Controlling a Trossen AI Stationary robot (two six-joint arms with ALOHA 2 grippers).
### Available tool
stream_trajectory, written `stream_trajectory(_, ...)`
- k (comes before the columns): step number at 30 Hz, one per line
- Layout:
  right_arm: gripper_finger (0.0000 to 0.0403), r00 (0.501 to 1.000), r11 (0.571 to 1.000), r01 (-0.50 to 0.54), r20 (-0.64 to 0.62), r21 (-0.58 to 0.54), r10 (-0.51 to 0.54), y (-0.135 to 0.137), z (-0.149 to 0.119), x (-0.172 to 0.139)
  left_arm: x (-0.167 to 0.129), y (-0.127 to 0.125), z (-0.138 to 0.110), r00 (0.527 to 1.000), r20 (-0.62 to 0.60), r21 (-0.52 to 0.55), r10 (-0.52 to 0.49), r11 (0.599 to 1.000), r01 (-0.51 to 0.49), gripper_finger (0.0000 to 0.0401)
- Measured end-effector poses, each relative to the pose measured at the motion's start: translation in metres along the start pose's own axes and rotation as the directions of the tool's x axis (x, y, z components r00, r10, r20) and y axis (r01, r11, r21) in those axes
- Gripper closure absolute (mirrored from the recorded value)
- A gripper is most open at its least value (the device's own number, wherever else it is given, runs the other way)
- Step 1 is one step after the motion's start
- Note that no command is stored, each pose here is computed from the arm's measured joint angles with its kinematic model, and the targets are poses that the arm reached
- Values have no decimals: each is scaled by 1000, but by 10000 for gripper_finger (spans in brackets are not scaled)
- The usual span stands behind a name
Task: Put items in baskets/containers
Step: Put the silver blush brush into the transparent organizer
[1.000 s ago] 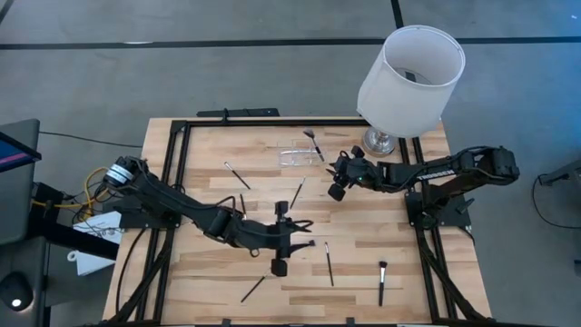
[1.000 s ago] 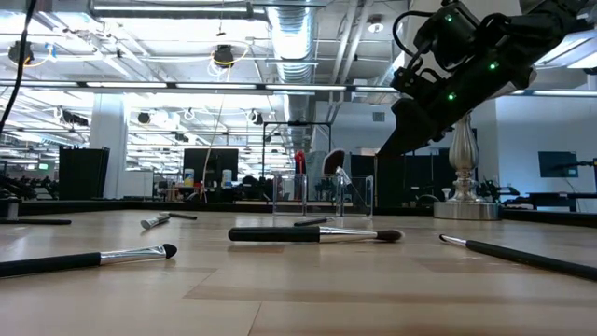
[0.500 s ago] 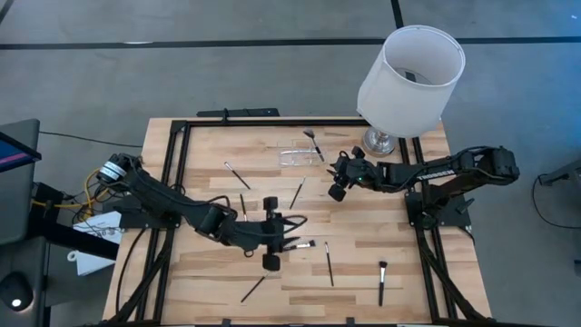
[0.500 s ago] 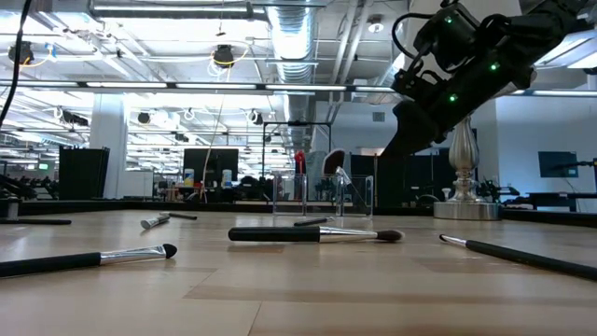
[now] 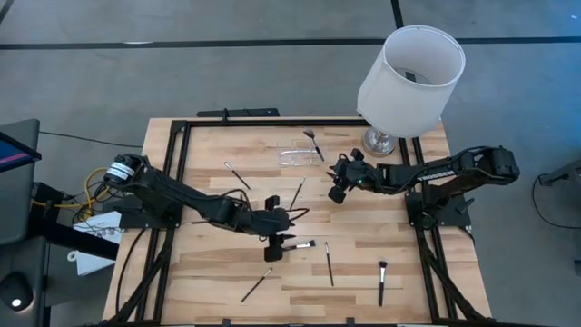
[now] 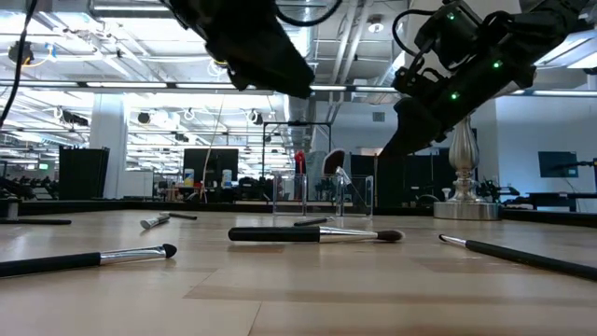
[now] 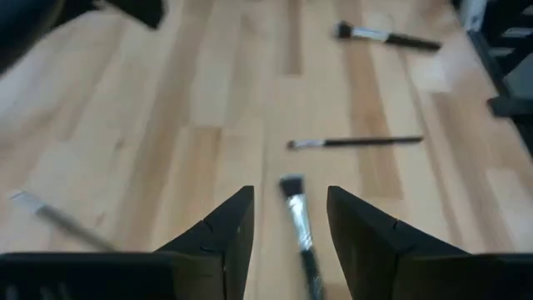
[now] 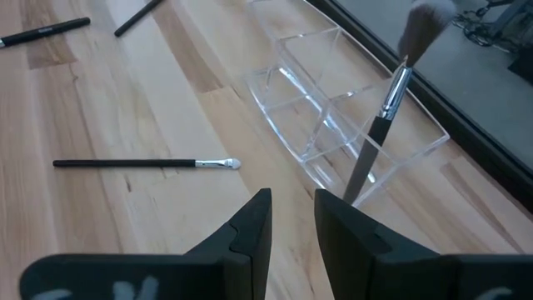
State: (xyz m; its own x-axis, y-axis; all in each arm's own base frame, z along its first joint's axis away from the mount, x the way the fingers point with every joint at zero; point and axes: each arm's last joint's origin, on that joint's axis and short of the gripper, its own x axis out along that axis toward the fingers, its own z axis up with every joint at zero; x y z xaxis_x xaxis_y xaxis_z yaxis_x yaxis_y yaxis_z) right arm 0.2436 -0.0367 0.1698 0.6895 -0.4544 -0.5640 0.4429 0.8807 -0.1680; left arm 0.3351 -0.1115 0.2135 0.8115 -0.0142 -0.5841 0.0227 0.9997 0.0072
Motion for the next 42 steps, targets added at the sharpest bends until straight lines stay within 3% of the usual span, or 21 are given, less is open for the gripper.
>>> stream_trajectory(7, 320, 1000, 1000, 2, -12, -5, -2, 0, -1, 0, 37, -9, -15, 996, -37, 43, -78, 996, 80, 252)
stream_trajectory(14, 320, 1000, 1000, 5, -30, -13, -5, 0, -3, 0, 55, -20, -29, 987, -100, 69, -124, 989, 131, 252)
stream_trajectory(22, 320, 1000, 1000, 5, -26, -11, -5, 0, -3, 0, 61, -15, -38, 981, -165, 68, -102, 991, 115, 248)
stream_trajectory(34, 320, 1000, 1000, 4, -25, -11, -4, 0, -3, 0, 62, -10, -40, 981, -184, 58, -66, 995, 78, 187)
stream_trajectory(42, 320, 1000, 1000, 4, -25, -10, -4, 0, -3, 0, 74, -10, -52, 977, -210, 56, -26, 998, 39, 192)
